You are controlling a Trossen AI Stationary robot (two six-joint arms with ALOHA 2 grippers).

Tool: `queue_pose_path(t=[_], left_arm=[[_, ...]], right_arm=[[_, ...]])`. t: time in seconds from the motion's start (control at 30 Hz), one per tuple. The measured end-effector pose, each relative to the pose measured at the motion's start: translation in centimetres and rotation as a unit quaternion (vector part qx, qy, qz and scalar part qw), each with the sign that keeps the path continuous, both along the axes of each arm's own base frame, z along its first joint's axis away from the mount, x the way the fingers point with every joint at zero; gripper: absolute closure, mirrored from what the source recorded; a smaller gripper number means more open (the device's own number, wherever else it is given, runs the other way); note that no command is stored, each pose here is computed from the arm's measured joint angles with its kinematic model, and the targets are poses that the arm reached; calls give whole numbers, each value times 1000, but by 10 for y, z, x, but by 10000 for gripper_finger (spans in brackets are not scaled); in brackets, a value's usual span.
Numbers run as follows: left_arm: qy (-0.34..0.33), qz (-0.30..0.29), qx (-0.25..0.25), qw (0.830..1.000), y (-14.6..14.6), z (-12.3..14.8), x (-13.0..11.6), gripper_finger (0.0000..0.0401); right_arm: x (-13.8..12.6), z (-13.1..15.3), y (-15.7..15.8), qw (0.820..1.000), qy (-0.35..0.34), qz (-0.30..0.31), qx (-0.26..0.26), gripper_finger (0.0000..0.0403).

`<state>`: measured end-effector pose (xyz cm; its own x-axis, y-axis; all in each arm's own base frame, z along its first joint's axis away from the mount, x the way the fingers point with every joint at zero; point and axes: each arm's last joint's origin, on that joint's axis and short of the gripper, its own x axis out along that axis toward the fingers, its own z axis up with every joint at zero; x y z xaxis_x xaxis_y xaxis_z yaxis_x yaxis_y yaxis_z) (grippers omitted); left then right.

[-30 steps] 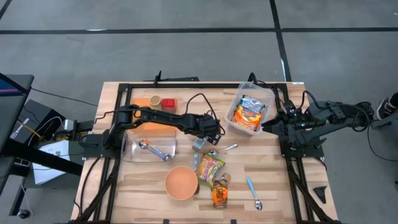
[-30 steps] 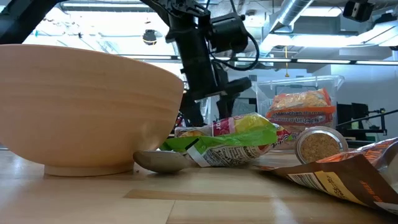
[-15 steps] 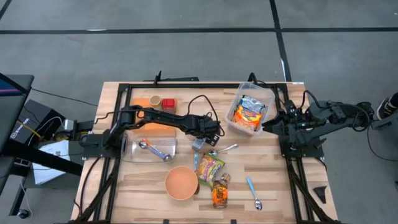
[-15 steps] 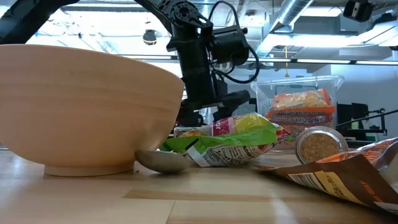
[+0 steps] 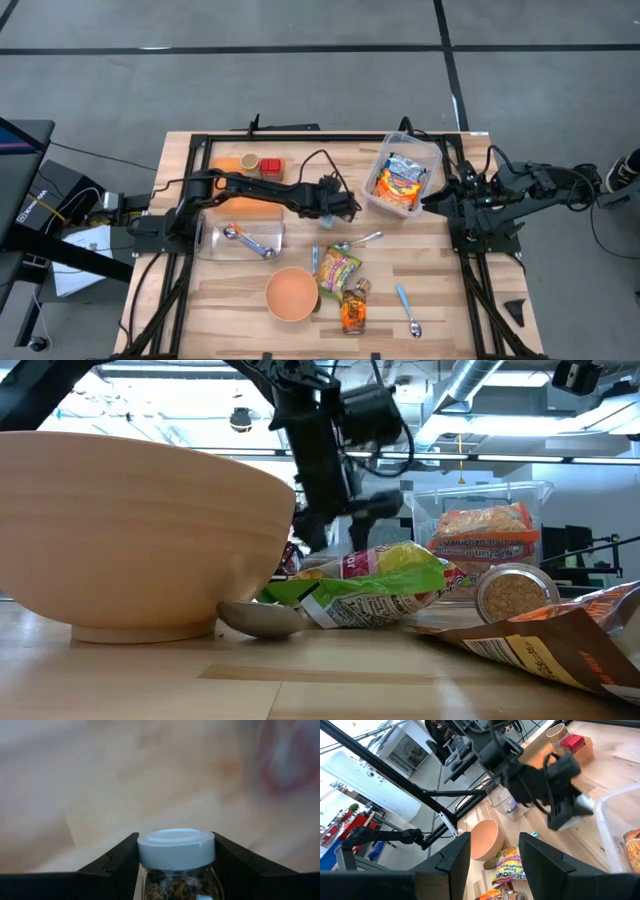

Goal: Pick & Place Food Item
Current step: Put the white seasoning bottle into the orange bin

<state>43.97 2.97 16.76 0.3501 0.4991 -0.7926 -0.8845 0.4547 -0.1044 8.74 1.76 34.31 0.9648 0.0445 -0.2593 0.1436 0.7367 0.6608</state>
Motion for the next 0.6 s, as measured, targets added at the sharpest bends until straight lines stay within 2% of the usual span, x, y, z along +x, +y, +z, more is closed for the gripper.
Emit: queue_pose_path(t=[0.13, 0.33, 0.43, 0.6], left_arm=[[-47, 39, 96, 993, -6, 14, 4, 204], [-86, 95, 225, 966, -20, 21, 8, 204], [-108, 116, 254, 954, -24, 12, 6, 204], [-166, 143, 270, 938, -30, -15, -3, 204]], right_arm=[[0, 0, 0, 1000, 0, 0, 0, 240], [0, 0, 0, 1000, 1, 0, 4, 240], [0, 0, 0, 1000, 3, -1, 7, 239], [-1, -2, 0, 1000, 12, -3, 12, 240]])
